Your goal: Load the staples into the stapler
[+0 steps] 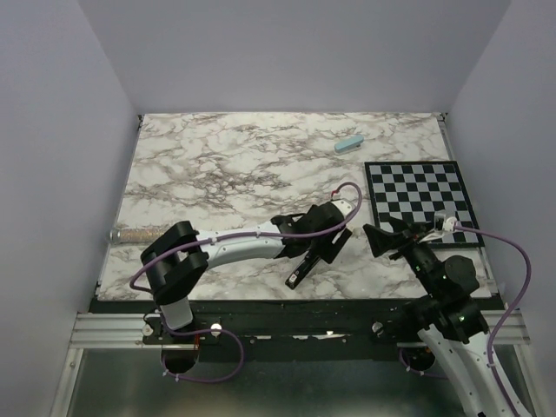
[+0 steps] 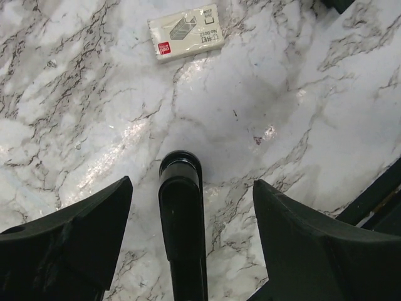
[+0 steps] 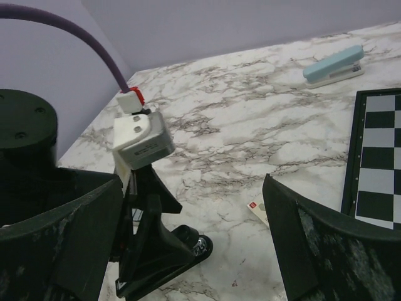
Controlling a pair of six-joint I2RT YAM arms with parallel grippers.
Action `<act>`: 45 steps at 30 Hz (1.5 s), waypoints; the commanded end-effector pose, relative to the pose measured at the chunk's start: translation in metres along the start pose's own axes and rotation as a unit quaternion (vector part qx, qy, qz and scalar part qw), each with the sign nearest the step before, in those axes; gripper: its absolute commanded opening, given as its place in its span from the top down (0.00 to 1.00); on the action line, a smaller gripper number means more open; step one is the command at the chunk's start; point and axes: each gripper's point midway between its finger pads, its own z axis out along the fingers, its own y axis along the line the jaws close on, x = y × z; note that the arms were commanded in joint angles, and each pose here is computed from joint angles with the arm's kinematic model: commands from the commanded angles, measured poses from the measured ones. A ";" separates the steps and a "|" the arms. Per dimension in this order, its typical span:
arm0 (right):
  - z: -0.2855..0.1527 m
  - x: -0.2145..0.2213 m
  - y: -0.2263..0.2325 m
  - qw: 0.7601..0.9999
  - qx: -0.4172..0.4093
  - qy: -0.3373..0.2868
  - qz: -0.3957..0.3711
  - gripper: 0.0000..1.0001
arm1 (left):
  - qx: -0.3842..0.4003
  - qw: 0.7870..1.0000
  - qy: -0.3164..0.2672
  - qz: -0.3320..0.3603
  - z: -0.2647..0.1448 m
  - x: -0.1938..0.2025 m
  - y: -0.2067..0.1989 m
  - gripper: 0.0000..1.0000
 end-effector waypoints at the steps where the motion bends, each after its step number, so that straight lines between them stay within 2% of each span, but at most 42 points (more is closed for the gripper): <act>1: -0.003 0.008 0.001 1.000 -0.008 0.014 -0.011 0.00 | -0.031 0.998 0.052 0.004 0.013 0.016 0.012 0.17; 11: -0.002 0.013 -0.005 1.000 0.005 0.026 -0.016 0.00 | -0.038 0.995 0.091 0.003 0.021 0.030 0.014 0.33; 17: -0.001 0.017 -0.007 0.999 0.008 0.029 -0.015 0.00 | -0.033 0.995 0.092 0.009 0.024 0.027 0.011 0.45; 20: 0.000 0.021 -0.008 0.999 0.009 0.037 -0.013 0.00 | -0.027 0.995 0.091 0.010 0.023 0.025 0.009 0.57; 21: 0.001 0.023 -0.010 0.999 0.013 0.043 -0.011 0.00 | -0.026 0.995 0.091 0.012 0.023 0.026 0.009 0.67; 23: 0.002 0.025 -0.008 0.999 0.009 0.052 -0.010 0.00 | -0.015 0.996 0.081 0.012 0.017 0.022 0.007 0.81; 24: 0.003 0.027 -0.007 0.998 0.008 0.056 -0.008 0.00 | -0.013 0.996 0.083 0.015 0.014 0.026 0.008 0.95; 25: 0.004 0.031 -0.008 0.998 0.009 0.066 -0.006 0.00 | -0.010 0.997 0.073 0.014 0.011 0.023 0.007 1.00; 34: 0.013 0.054 0.007 0.988 -0.023 0.151 0.016 0.02 | -0.006 0.998 -0.051 -0.019 -0.051 -0.017 0.019 1.00; 38: 0.017 0.063 0.016 0.981 -0.047 0.186 0.027 0.05 | 0.029 0.991 -0.124 -0.041 -0.080 -0.043 0.011 1.00; 45: 0.024 0.077 0.038 0.965 -0.104 0.227 0.075 0.12 | 0.058 0.979 -0.185 -0.059 -0.100 -0.065 0.004 1.00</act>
